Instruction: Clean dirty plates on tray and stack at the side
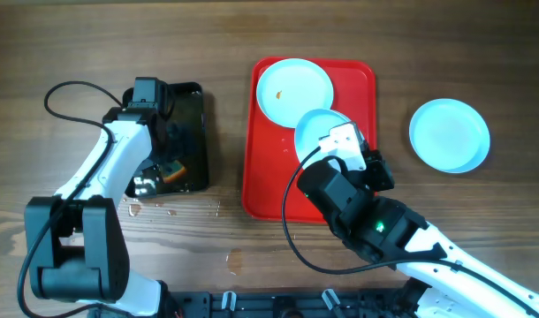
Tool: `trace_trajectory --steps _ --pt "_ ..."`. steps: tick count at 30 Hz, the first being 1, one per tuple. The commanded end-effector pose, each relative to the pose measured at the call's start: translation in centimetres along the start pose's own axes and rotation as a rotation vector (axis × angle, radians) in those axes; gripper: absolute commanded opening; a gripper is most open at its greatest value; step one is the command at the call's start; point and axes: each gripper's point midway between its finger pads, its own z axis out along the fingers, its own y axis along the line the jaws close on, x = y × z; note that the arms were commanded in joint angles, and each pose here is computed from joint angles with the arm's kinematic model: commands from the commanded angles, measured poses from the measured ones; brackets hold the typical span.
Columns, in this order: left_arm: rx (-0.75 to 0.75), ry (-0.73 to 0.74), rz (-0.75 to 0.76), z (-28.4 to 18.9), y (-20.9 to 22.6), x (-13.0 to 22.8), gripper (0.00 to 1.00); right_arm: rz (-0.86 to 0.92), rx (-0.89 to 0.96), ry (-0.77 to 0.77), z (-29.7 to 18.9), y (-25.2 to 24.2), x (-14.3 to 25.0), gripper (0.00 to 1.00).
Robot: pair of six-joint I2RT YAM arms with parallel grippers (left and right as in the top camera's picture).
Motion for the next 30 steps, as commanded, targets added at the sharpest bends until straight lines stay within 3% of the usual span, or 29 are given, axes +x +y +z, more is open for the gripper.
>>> trace_trajectory --steps 1,5,11,16,21,23,30 --pt "0.016 -0.004 0.004 -0.3 -0.1 0.0 1.0 -0.033 0.056 -0.028 -0.5 -1.2 -0.9 0.04" --pt "0.016 -0.004 0.004 -0.3 -0.1 0.0 1.0 -0.093 0.041 -0.055 -1.2 -0.4 -1.3 0.04" --pt "0.016 -0.004 0.004 -0.3 -0.1 0.0 1.0 -0.145 0.206 -0.163 -3.9 -1.7 -3.2 0.04" --pt "0.016 -0.004 0.004 -0.3 -0.1 0.0 1.0 -0.223 0.212 -0.188 -4.3 0.0 -3.8 0.04" --pt "0.016 -0.004 0.004 -0.3 -0.1 0.0 1.0 -0.221 0.213 -0.186 -3.7 1.2 -4.1 0.04" --pt "0.016 -0.004 0.004 -0.3 -0.1 0.0 1.0 -0.198 0.133 -0.166 -2.7 2.4 -3.8 0.04" --pt "0.016 -0.004 0.004 -0.3 -0.1 0.0 1.0 -0.108 0.15 -0.169 -2.6 1.4 -4.0 0.04"
